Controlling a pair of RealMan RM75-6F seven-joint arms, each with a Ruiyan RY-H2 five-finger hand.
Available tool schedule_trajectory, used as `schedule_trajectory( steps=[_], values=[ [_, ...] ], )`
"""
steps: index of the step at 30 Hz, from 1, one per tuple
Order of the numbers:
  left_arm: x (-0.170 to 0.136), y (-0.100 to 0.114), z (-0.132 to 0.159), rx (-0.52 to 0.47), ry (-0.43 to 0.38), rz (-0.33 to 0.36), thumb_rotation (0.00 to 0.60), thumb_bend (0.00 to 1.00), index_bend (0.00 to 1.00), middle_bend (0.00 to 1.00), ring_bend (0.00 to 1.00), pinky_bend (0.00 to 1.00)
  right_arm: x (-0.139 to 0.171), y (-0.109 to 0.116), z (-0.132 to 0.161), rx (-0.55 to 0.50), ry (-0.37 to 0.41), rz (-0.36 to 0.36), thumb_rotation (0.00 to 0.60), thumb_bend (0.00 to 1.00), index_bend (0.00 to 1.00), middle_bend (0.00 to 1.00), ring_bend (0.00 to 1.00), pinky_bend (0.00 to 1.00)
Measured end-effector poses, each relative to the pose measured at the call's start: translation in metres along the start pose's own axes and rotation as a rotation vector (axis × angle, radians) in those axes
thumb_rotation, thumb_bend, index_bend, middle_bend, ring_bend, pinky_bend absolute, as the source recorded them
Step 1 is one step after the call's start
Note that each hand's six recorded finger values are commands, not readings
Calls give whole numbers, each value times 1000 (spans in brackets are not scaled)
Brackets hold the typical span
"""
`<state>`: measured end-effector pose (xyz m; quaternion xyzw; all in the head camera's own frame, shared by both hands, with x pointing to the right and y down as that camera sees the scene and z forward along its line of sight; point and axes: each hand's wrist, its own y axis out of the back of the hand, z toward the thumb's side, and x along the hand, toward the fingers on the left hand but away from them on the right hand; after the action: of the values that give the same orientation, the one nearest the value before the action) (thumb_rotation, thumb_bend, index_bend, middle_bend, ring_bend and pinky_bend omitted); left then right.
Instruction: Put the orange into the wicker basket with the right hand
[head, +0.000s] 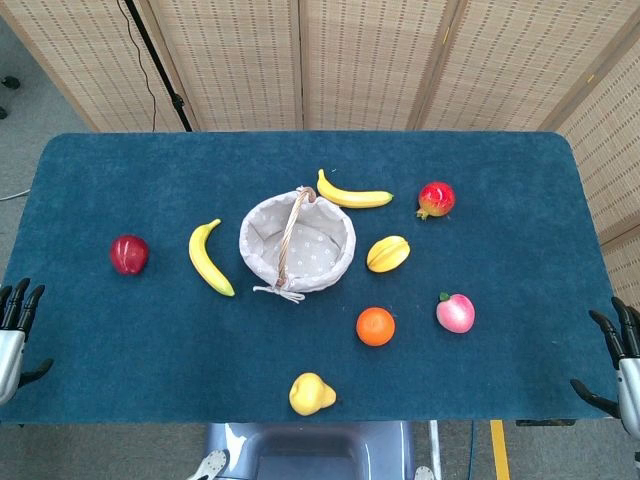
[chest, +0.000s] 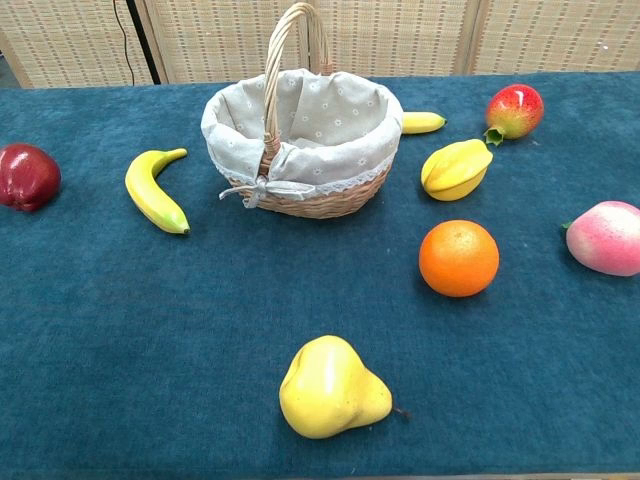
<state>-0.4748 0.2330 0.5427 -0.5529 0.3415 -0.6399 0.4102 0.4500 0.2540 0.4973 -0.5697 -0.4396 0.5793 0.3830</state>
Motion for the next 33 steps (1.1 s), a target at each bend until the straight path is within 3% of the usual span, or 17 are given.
schedule_trajectory(
  steps=[7, 13, 24, 33],
  values=[
    [1, 1, -1, -2, 4, 0, 600, 0, 0, 0, 0, 0, 0, -1, 0, -6, 2, 6, 600, 0, 126, 0, 0, 0],
    [-2, 1, 1, -5, -7, 4, 600, 0, 0, 0, 0, 0, 1, -1, 11, -29, 50, 11, 600, 0, 124, 0, 0, 0],
    [2, 1, -3, -33, 0, -10, 600, 0, 0, 0, 0, 0, 9, -18, 84, -87, 306, 149, 600, 0, 107, 0, 0, 0],
    [5, 2, -8, -44, 16, -11, 600, 0, 0, 0, 0, 0, 2, -47, 132, -109, 442, 284, 600, 0, 105, 0, 1, 6]
  ],
)
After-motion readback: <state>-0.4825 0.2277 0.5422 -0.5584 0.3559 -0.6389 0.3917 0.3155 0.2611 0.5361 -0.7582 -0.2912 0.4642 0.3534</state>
